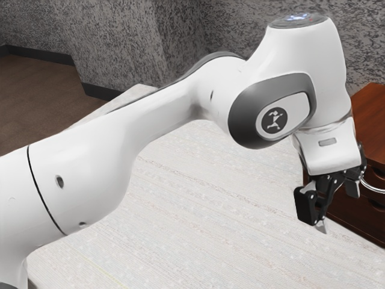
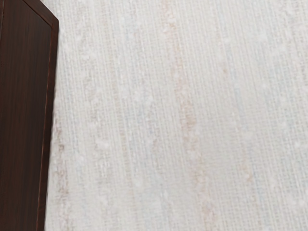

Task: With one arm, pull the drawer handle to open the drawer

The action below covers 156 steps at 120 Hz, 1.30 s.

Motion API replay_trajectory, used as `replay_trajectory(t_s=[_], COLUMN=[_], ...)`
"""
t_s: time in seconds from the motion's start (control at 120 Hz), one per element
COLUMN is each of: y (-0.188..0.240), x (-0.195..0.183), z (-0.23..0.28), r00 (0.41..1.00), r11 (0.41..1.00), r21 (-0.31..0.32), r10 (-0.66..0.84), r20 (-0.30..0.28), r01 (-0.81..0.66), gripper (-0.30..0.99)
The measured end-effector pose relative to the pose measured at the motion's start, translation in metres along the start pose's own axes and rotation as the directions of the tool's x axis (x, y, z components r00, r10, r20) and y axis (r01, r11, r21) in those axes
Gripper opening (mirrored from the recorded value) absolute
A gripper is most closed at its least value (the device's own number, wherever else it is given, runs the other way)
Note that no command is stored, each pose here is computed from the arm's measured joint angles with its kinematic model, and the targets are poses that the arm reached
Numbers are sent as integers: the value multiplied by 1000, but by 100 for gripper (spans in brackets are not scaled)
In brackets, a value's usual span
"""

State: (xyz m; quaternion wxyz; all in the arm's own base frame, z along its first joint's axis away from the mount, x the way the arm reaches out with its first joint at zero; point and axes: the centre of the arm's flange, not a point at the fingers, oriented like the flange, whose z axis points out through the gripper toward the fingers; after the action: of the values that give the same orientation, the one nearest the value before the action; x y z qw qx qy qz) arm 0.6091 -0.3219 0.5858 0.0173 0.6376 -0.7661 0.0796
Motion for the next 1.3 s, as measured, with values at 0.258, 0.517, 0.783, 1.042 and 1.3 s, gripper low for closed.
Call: replay_trajectory(t_s=[0.258,0.517,0.783,1.042,1.3], y=[-17,-22,-30,-37,-39], x=[-1,8,-1,-7,-7], z=[13,9,14,24,25], r00=[998,993,993,994,994], r11=[996,985,980,980,978], r21=[68,133,160,169,183], r10=[62,118,121,107,106], r20=[-17,-30,-16,-9,-8], r01=[-61,-113,-117,-104,-103], gripper=[69,69,69,69,69])
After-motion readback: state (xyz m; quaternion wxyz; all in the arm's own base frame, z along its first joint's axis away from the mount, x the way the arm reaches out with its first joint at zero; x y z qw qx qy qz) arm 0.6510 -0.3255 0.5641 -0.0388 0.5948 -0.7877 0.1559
